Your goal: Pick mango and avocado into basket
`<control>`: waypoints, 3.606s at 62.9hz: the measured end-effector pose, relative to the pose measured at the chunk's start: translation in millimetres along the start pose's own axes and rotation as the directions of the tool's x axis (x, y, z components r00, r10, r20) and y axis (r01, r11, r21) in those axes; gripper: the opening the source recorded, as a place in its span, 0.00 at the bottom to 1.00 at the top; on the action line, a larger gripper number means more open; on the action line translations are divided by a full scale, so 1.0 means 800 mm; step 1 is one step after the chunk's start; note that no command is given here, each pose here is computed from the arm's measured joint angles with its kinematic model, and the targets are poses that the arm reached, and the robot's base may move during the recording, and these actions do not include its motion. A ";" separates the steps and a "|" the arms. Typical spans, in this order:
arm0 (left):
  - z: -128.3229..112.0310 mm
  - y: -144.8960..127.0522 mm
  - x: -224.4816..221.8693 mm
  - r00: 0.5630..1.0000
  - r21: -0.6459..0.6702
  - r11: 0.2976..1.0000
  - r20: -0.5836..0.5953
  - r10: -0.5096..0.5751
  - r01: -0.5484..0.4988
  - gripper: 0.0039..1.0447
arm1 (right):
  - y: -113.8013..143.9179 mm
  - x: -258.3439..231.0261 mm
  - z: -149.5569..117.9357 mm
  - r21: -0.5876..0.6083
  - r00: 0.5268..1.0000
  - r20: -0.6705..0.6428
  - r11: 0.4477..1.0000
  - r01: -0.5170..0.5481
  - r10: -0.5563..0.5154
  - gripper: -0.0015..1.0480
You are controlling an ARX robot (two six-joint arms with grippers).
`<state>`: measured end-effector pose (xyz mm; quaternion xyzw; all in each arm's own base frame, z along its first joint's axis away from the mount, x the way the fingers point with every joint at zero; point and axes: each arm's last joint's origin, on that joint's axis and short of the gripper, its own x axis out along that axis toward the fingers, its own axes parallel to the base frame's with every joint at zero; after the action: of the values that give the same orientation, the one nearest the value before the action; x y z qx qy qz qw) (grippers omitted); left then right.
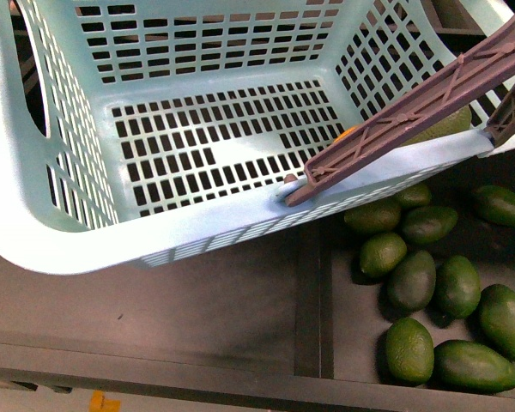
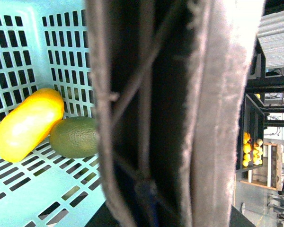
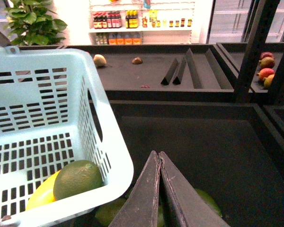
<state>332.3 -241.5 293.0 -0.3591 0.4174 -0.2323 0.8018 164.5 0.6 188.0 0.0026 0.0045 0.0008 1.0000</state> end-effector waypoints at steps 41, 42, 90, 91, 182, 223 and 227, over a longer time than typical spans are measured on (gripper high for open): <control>0.000 0.000 0.000 1.000 0.000 1.000 0.002 0.001 -0.001 0.14 | 0.000 -0.047 -0.021 -0.001 1.000 0.023 1.000 -0.002 0.002 0.02; 0.000 0.000 0.000 1.000 0.001 1.000 0.002 0.001 -0.001 0.14 | 0.000 -0.048 -0.021 -0.001 1.000 0.024 1.000 -0.002 0.002 0.02; 0.000 0.000 0.000 1.000 0.001 1.000 0.002 0.001 -0.001 0.14 | 0.000 -0.070 -0.021 -0.001 1.000 0.027 1.000 -0.002 0.002 0.02; 0.000 0.000 0.000 1.000 0.001 1.000 0.002 0.001 -0.001 0.14 | 0.000 -0.072 -0.021 0.000 1.000 0.026 1.000 -0.002 0.002 0.02; 0.151 0.198 0.085 0.848 -0.597 0.802 0.435 0.302 0.020 0.14 | 0.000 -0.084 -0.024 -0.002 1.000 0.022 1.000 0.000 0.000 0.92; 0.163 0.277 0.117 0.829 -0.701 0.711 0.428 0.360 0.053 0.22 | 0.000 -0.084 -0.024 -0.002 1.000 0.022 1.000 0.000 0.000 0.92; 0.160 0.278 0.107 0.819 -0.706 0.707 0.433 0.376 0.048 0.34 | 0.000 -0.084 -0.024 -0.002 1.000 0.022 1.000 0.000 0.000 0.92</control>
<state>501.8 -109.1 128.9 -0.6406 0.2573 0.1285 0.7120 97.0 0.3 169.1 0.0014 -0.0066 0.0008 1.0000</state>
